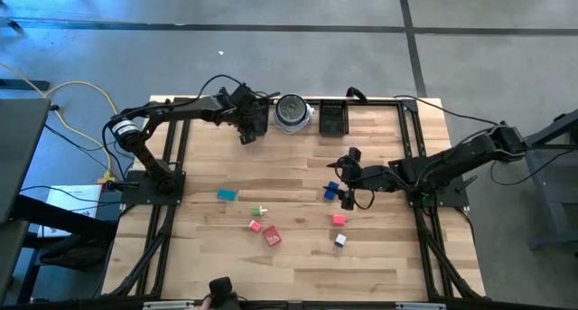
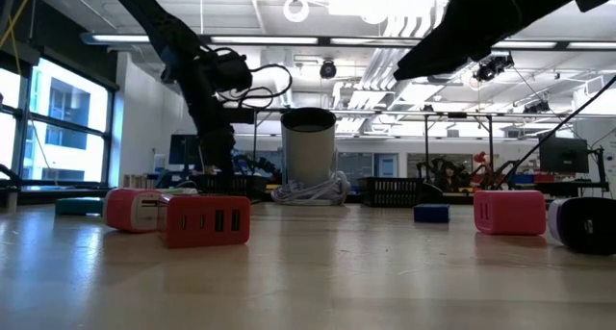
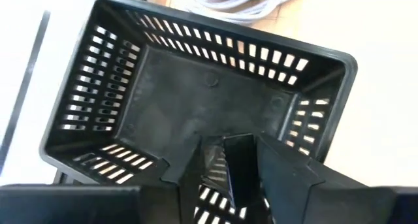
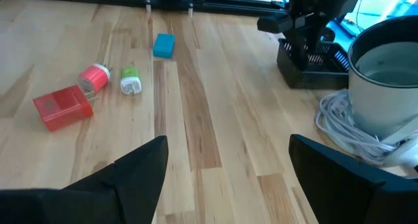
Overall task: Pick & Place Office items
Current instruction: Put the black timer into the left black basket, then put the green charger adapter into the right black basket
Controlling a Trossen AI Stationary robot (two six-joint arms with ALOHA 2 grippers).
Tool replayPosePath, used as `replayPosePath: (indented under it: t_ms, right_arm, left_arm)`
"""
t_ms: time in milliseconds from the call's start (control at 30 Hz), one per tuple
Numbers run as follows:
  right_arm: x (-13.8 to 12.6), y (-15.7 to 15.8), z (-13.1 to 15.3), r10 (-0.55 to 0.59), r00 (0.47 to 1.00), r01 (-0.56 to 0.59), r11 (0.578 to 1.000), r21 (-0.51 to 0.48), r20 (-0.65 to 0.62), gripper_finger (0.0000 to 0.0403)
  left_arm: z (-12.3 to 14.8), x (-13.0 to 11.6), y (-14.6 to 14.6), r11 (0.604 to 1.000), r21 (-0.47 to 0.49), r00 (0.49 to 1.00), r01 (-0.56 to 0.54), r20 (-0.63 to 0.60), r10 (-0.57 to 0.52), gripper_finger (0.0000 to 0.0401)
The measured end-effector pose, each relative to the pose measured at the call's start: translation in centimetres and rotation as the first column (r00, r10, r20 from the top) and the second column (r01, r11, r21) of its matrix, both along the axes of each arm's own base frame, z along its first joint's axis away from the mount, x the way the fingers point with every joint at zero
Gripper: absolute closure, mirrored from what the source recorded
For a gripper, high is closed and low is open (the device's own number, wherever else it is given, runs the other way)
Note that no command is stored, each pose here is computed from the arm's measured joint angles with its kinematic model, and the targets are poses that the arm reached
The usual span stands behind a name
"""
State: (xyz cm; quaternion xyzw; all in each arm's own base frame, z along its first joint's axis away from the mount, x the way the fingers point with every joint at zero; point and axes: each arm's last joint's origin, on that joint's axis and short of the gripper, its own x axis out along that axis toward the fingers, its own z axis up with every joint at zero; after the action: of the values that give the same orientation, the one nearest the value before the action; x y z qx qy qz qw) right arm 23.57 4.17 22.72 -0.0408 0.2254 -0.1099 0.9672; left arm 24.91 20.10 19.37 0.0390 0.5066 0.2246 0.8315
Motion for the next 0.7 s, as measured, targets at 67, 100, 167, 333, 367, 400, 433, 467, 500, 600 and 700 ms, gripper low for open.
replayPosePath:
  t_ms: [67, 100, 167, 333, 367, 400, 433, 467, 500, 600, 700]
  right_arm:
    - [0.0, 0.0, -0.1, -0.002, 1.0, 0.002, 1.0, -0.002, -0.004, 0.0097]
    - [0.0, 0.0, -0.1, -0.001, 1.0, 0.001, 1.0, -0.002, -0.003, 0.0097]
    - [0.0, 0.0, -0.1, -0.001, 1.0, 0.001, 1.0, -0.003, -0.003, 0.0097]
    - [0.0, 0.0, -0.1, -0.001, 1.0, 0.001, 1.0, -0.002, -0.004, 0.0097]
    - [0.0, 0.0, -0.1, -0.001, 1.0, 0.001, 1.0, -0.002, -0.004, 0.0097]
    - [0.0, 0.0, -0.1, -0.001, 1.0, 0.001, 1.0, -0.002, -0.005, 0.0097]
    - [0.0, 0.0, -0.1, -0.001, 1.0, 0.001, 1.0, -0.002, -0.005, 0.0097]
    - [0.0, 0.0, -0.1, -0.001, 1.0, 0.001, 1.0, -0.002, -0.005, 0.0097]
    - [0.0, 0.0, -0.1, -0.002, 1.0, 0.002, 1.0, -0.001, -0.006, 0.0097]
    - [-0.1, 0.0, -0.1, -0.003, 1.0, 0.003, 1.0, 0.001, -0.009, 0.0097]
    - [-0.1, 0.0, -0.2, -0.004, 1.0, 0.004, 1.0, -0.001, -0.014, 0.0097]
  left_arm:
    - [0.1, 0.2, -0.1, 0.999, 0.031, 1.0, -0.009, -0.009, 0.009, 0.0249]
    - [0.1, 0.4, -0.2, 0.999, 0.048, 1.0, -0.014, -0.012, 0.014, 0.0244]
    - [0.2, 0.6, -0.3, 0.997, 0.079, 1.0, -0.023, -0.015, 0.024, 0.0235]
    - [0.4, 1.0, -0.5, 0.994, 0.112, 1.0, -0.019, -0.005, 0.02, 0.0226]
    - [0.5, 1.0, -0.5, 0.993, 0.115, 1.0, -0.021, 0.0, 0.021, 0.0226]
    - [0.6, 1.0, -0.5, 0.993, 0.118, 1.0, -0.021, 0.005, 0.021, 0.0226]
    - [0.7, 1.0, -0.5, 0.992, 0.122, 1.0, -0.023, 0.008, 0.022, 0.0226]
    - [0.9, 1.0, -0.4, 0.991, 0.13, 1.0, -0.027, 0.011, 0.026, 0.0225]
    - [1.2, 1.1, -0.4, 0.989, 0.143, 0.999, -0.034, 0.015, 0.032, 0.0225]
    - [2.1, 1.0, -0.4, 0.985, 0.165, 0.999, -0.044, 0.034, 0.039, 0.0225]
    - [3.2, 0.8, -0.5, 0.981, 0.185, 0.997, -0.05, 0.064, 0.038, 0.0225]
